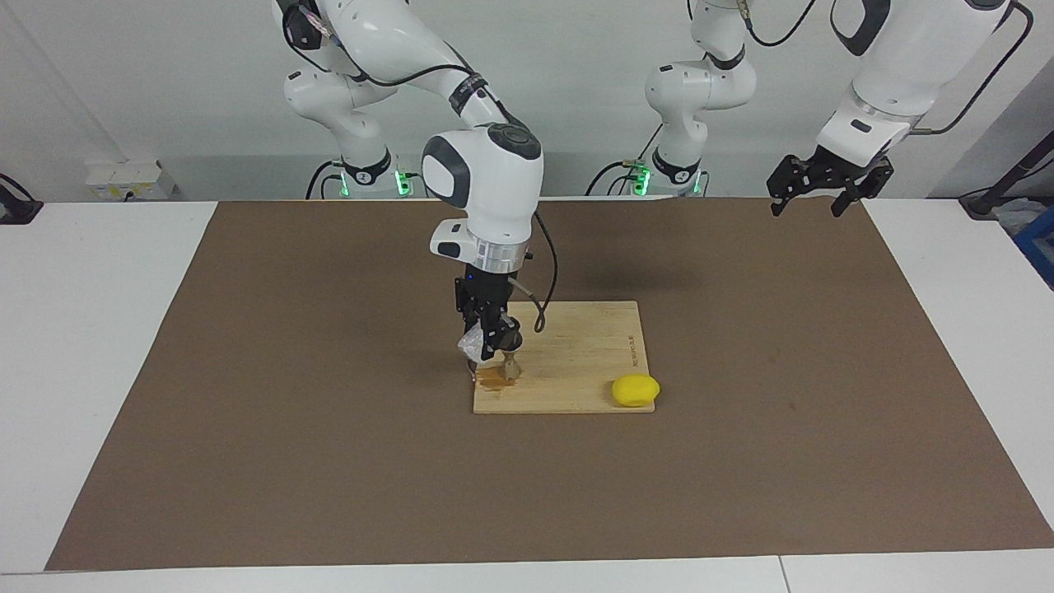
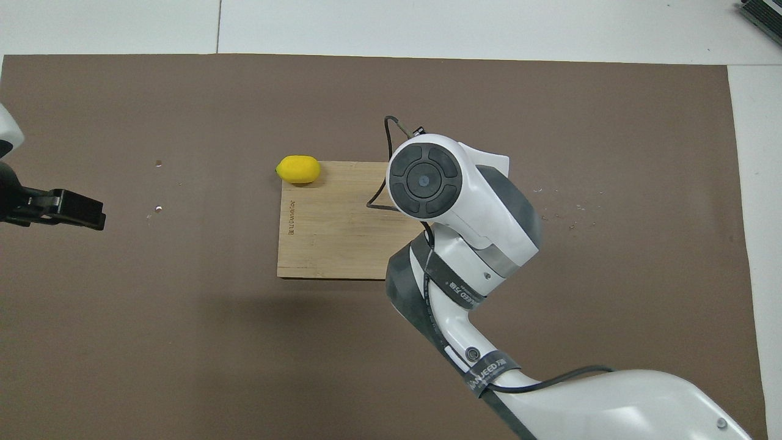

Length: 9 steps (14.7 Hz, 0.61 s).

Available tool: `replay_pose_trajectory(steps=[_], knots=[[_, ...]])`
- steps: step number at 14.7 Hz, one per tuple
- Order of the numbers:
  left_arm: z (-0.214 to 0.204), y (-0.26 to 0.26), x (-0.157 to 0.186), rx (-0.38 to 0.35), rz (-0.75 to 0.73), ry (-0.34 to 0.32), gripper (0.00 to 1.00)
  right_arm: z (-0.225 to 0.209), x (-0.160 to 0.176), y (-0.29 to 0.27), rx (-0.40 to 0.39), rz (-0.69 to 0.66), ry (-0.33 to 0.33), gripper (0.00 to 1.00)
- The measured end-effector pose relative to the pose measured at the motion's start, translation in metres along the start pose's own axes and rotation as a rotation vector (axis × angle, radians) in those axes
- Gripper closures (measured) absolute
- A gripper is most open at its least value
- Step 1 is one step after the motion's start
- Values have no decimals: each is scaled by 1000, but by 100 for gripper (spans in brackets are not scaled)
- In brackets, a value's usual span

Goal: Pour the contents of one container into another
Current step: 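Tilt the glass cup with the right gripper to pour into the metal cup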

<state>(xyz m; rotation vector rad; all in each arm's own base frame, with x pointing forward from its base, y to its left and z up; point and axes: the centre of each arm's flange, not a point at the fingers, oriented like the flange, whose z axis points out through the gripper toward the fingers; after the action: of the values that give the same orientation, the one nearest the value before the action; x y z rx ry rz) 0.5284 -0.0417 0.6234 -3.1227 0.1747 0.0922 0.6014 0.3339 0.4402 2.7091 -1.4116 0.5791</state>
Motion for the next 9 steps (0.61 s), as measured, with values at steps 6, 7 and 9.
replay_pose_trajectory(steps=[6,7,9], knots=[[0,0,0,0,0,0,0,0,1,0,-2,-32,8,50],[0,0,0,0,0,0,0,0,1,0,-2,-33,8,50],[0,0,0,0,0,0,0,0,1,0,-2,-36,9,50]])
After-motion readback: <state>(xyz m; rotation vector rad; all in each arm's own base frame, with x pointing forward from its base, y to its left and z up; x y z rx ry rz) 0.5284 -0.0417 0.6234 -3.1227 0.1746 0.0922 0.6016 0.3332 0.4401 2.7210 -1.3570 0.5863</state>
